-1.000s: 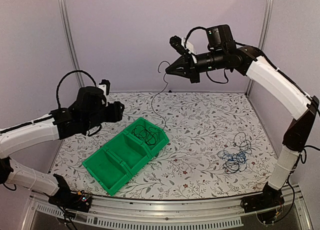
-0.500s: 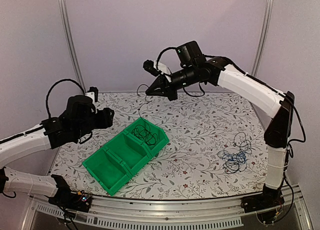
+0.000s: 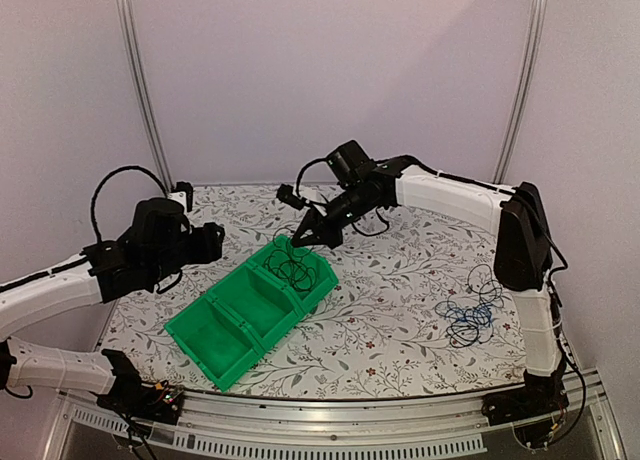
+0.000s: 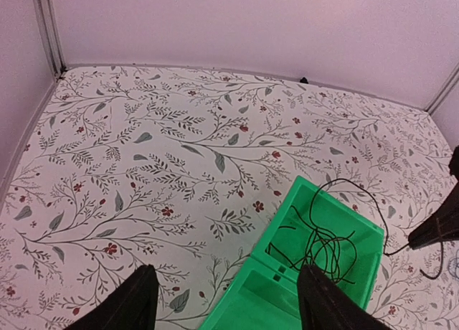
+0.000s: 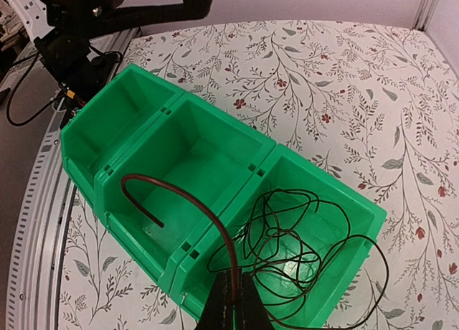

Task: Untangle the cables

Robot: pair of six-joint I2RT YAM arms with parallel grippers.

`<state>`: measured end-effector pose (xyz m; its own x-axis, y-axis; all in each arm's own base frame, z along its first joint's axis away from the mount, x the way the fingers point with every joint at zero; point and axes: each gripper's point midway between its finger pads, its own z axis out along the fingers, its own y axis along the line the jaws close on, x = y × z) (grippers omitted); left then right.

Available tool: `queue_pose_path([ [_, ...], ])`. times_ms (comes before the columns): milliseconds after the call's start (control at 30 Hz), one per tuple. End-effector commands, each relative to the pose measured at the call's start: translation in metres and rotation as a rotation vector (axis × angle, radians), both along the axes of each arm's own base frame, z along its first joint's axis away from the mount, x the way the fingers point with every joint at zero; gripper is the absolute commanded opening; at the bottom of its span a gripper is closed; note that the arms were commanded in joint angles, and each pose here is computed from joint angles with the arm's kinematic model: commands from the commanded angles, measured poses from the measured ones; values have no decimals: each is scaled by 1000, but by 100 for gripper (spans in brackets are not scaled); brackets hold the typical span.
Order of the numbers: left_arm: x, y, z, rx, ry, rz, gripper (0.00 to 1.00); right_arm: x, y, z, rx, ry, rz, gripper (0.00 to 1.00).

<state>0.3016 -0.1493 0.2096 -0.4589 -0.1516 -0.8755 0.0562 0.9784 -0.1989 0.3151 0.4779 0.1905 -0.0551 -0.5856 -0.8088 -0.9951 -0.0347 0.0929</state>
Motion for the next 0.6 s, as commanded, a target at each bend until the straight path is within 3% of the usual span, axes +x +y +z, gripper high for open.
queue_pose_path([
  [0, -1, 10, -4, -10, -2, 28, 67, -10, 8, -38, -43, 85, 20, 0],
  [300, -3, 9, -7, -32, 2, 23, 67, 7, 11, -88, -156, 82, -89, 0],
  [567, -3, 9, -15, -35, 13, 23, 67, -25, 30, -80, -142, 134, -19, 0],
])
